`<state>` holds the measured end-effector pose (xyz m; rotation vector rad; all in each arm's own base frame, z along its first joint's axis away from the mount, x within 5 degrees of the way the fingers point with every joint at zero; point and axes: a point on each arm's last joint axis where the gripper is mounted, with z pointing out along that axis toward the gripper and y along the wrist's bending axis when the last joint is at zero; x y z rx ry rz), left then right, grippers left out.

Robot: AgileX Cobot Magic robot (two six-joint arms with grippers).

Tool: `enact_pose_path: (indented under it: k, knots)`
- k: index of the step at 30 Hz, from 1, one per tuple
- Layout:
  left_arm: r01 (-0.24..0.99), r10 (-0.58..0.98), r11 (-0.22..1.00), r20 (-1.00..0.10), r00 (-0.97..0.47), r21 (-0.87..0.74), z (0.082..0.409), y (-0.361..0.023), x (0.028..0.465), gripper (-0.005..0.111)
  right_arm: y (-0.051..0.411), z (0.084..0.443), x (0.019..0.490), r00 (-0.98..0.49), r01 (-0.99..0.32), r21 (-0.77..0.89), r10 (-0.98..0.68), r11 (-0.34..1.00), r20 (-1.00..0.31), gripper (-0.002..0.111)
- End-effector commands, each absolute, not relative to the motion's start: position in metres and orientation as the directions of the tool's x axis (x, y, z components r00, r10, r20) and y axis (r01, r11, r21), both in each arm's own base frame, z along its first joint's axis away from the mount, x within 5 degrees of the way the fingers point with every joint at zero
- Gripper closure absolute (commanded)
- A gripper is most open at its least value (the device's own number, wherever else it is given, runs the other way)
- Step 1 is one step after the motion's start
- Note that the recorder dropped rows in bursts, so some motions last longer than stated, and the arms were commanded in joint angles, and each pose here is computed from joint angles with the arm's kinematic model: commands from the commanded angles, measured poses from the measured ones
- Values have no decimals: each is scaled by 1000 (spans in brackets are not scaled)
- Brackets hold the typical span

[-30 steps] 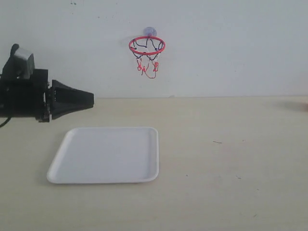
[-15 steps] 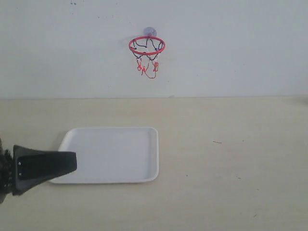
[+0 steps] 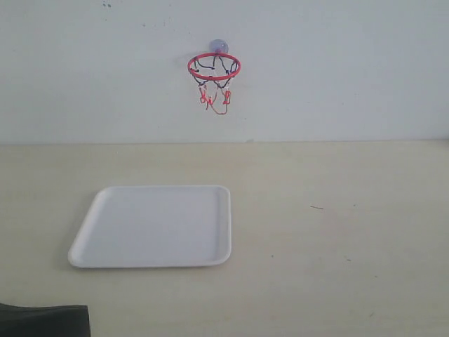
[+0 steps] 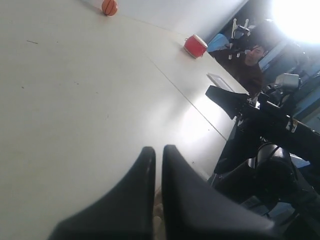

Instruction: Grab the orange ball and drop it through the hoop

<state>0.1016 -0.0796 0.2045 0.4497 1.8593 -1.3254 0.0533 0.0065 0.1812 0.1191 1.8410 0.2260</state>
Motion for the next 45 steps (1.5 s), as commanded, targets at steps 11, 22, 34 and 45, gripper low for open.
enact_pose_path:
  k: [11, 22, 34, 45]
  knots:
    - [684, -166, 387, -776, -609, -619, 206, -80, 99, 103, 6, 182, 53, -267, -29, 205, 190, 978, -945, 107]
    - [711, -153, 468, -840, -520, -525, 211, -77, 95, 103, 6, 182, 53, -265, -29, 205, 190, 978, -945, 107]
    - [511, -82, 859, -992, 98, -20, 244, -47, 54, 103, 6, 182, 53, -265, -29, 205, 190, 978, -945, 107]
    - [475, -76, 879, -973, 219, 38, 250, -45, 40, 103, 6, 182, 53, -265, -29, 205, 190, 978, -945, 107]
